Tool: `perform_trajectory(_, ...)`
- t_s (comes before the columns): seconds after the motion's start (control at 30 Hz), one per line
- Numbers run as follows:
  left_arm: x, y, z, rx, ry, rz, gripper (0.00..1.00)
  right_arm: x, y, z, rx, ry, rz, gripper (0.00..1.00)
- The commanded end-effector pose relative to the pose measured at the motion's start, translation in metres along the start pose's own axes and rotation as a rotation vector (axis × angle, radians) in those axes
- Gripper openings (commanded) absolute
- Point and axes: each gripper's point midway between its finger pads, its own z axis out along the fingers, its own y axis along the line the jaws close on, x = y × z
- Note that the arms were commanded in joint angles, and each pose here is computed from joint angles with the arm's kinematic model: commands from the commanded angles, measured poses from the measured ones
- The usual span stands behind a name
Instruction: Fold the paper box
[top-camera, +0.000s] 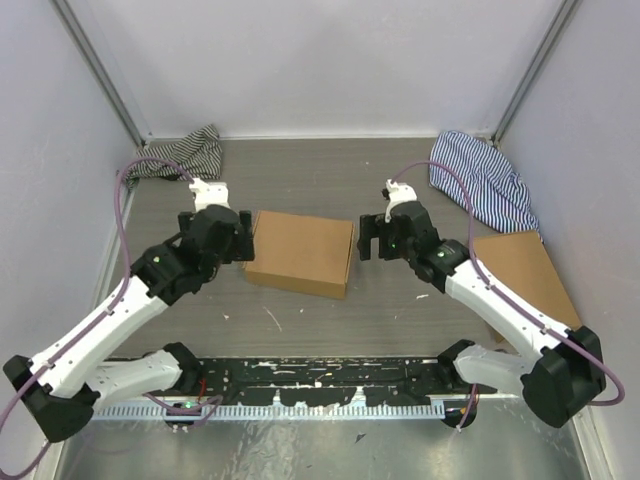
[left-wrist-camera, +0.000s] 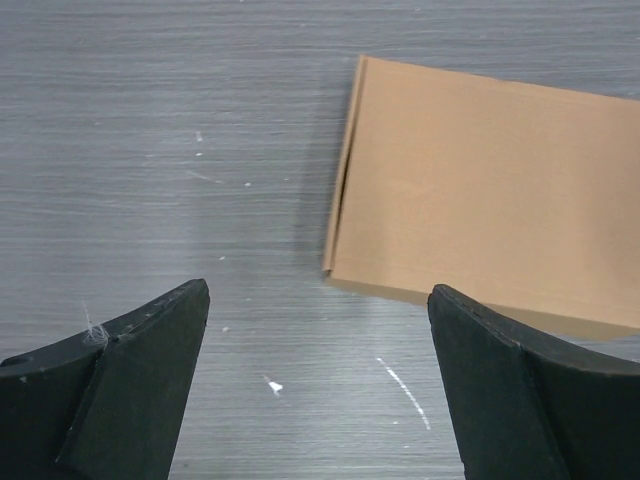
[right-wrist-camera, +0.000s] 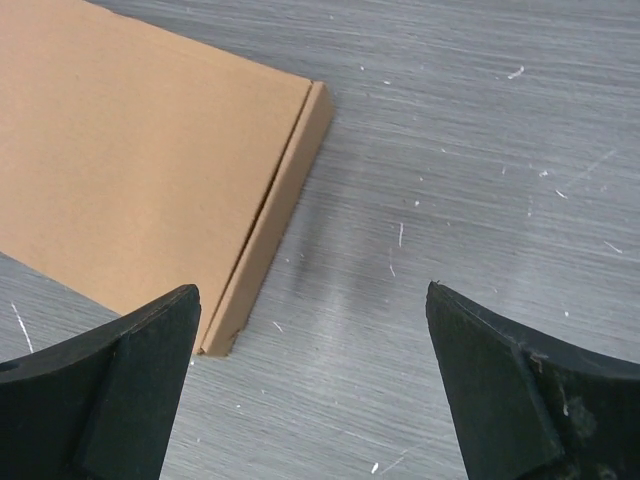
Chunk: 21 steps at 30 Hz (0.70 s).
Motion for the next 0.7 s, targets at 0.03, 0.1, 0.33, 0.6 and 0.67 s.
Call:
perform_trajectory(0.03,-0.008,0.024,-0.007,0.008,0.048,0.051,0.98,-0.028,-0.005,-0.022,0.019,-0.157,0.034,1.0)
perform_trajectory(0.1,-0.008,0.037,-0.005,-0.017,0.052,0.056,0.98,-0.029,-0.006,-0.025,0.021,-0.171,0.038,1.0)
perform_trajectory(0.33,0.023,0.076,0.01,-0.097,0.143,0.027,0.98,-0.027,-0.008,-0.026,0.028,-0.176,0.043,1.0)
perform_trajectory(0.6,0.048,0.074,0.011,-0.048,0.128,-0.008,0.98,-0.031,0.001,-0.034,-0.045,-0.227,0.023,1.0)
perform_trajectory(0.67,0.049,0.072,0.009,-0.04,0.132,-0.013,0.98,-0.033,-0.002,-0.035,-0.02,-0.227,0.038,1.0)
